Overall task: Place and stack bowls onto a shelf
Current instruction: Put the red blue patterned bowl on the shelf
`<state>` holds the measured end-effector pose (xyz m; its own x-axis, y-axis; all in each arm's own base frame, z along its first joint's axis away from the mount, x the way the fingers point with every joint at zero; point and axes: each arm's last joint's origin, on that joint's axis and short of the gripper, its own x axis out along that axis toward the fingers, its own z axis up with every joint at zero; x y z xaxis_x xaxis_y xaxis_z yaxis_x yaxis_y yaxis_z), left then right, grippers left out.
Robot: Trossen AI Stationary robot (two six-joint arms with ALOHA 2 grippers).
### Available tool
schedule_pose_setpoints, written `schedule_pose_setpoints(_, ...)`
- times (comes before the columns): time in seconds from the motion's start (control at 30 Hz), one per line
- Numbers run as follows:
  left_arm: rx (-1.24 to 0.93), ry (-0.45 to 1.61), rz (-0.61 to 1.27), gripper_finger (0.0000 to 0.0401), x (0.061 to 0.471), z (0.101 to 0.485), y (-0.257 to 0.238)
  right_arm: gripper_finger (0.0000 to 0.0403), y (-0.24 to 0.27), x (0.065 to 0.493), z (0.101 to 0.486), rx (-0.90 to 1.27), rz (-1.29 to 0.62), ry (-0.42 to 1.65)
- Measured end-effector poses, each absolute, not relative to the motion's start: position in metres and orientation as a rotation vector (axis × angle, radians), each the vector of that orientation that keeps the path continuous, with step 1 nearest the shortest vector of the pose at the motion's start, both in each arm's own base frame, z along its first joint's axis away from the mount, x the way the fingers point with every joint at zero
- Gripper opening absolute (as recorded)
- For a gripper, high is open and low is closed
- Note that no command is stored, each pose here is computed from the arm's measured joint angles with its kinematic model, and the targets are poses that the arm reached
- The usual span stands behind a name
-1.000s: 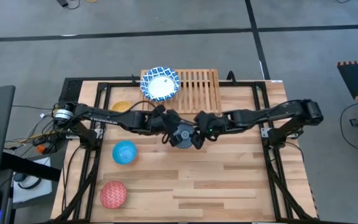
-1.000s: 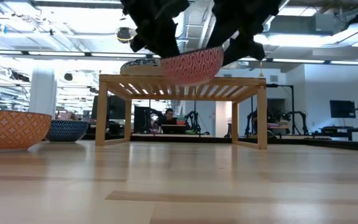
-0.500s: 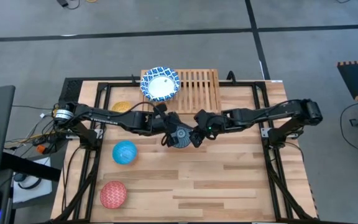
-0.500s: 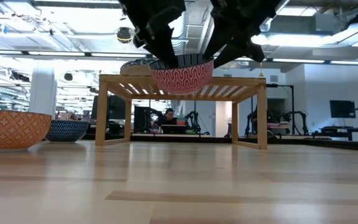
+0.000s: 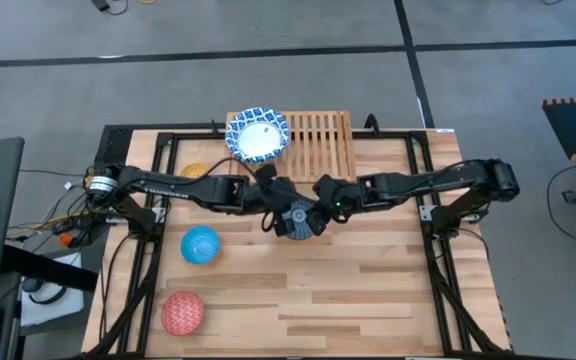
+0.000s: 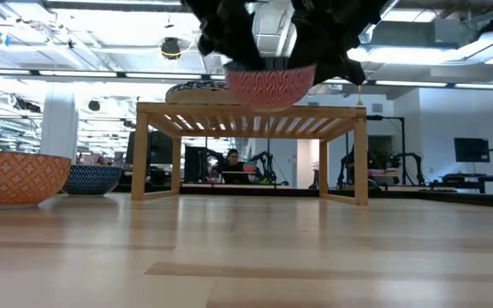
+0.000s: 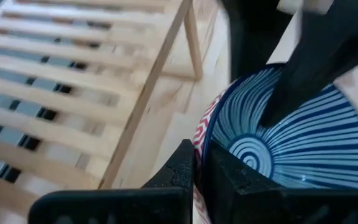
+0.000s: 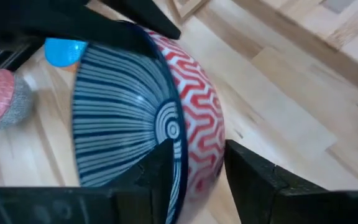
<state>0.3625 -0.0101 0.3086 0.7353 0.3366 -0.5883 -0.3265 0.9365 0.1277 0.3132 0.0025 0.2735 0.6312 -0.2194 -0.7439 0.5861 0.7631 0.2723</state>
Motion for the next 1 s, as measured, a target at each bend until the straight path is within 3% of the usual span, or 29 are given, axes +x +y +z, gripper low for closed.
schedule_pose_setpoints(0.27, -0.091, 0.580, 0.333, 0.0010, 0.367, 0.320, -0.012, 0.0167, 0.002, 0.312, 0.272, 0.455, -0.485, 0.786)
schedule_pose_setpoints(0.37, -0.126, 0.569, 0.326, 0.0010, 0.367, 0.321, -0.012, 0.0129, 0.005, 0.312, 0.271, 0.454, -0.479, 0.789)
schedule_pose_setpoints(0.5, -0.168, 0.544, 0.269, 0.0008, 0.368, 0.325, -0.015, 0.0050, 0.006, 0.311, 0.269, 0.426, -0.472, 0.805)
schedule_pose_setpoints(0.8, -0.197, 0.509, 0.207, 0.0001, 0.364, 0.334, -0.016, 0.0052, 0.002, 0.303, 0.274, 0.453, -0.454, 0.859)
schedule_pose_setpoints(1.0, -0.200, 0.377, 0.300, 0.0009, 0.318, 0.385, -0.004, 0.0052, -0.035, 0.289, 0.339, 0.438, -0.477, 0.780)
